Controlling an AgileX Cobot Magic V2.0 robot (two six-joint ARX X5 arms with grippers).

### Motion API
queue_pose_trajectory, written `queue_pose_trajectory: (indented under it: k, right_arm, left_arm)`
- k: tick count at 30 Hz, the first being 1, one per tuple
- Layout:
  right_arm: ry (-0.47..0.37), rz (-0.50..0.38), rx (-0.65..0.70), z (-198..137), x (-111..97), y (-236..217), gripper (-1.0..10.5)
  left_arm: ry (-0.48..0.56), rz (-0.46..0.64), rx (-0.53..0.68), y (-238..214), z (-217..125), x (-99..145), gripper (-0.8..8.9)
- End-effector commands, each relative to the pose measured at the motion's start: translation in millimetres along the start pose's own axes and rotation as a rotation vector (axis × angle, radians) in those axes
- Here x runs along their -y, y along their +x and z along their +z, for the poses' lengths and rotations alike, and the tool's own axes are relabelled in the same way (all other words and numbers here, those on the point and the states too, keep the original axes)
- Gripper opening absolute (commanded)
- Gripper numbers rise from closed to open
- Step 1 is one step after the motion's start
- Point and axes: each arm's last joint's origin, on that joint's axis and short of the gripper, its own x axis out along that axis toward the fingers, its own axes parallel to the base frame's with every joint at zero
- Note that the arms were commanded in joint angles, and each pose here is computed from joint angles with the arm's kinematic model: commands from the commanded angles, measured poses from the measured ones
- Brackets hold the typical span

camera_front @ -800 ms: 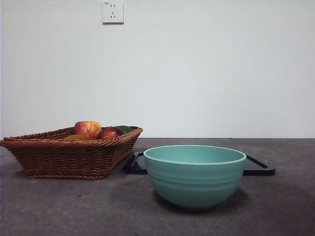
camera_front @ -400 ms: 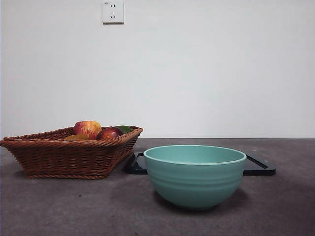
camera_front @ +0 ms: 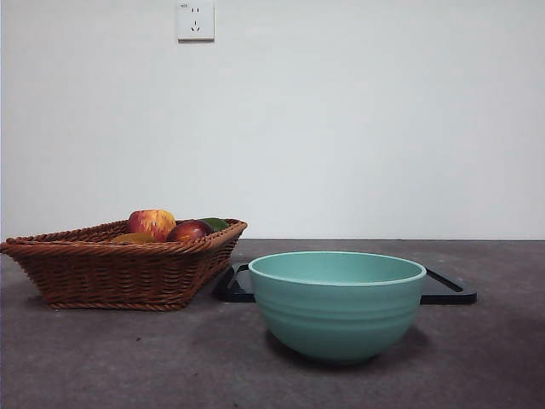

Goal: Pick up the wifruite, put it on the bowl, pick up the plate, put it on desk

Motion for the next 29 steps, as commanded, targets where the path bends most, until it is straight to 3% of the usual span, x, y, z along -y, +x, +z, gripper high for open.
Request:
queue_pose_trajectory:
  k: [1,29]
  right_arm:
    - [0.01,0.001,-0.009,-2.3,0.1,0.5,0.1]
    - [0.02,0.001,0.006,-0.8,0.0,0.4,0.1]
  left_arm:
    - [-0.009,0.003,-0.026,2.0,-7.3,0.2,0.07]
    - [-0.009,0.003,-0.026,2.0,-7.3,0.2,0.07]
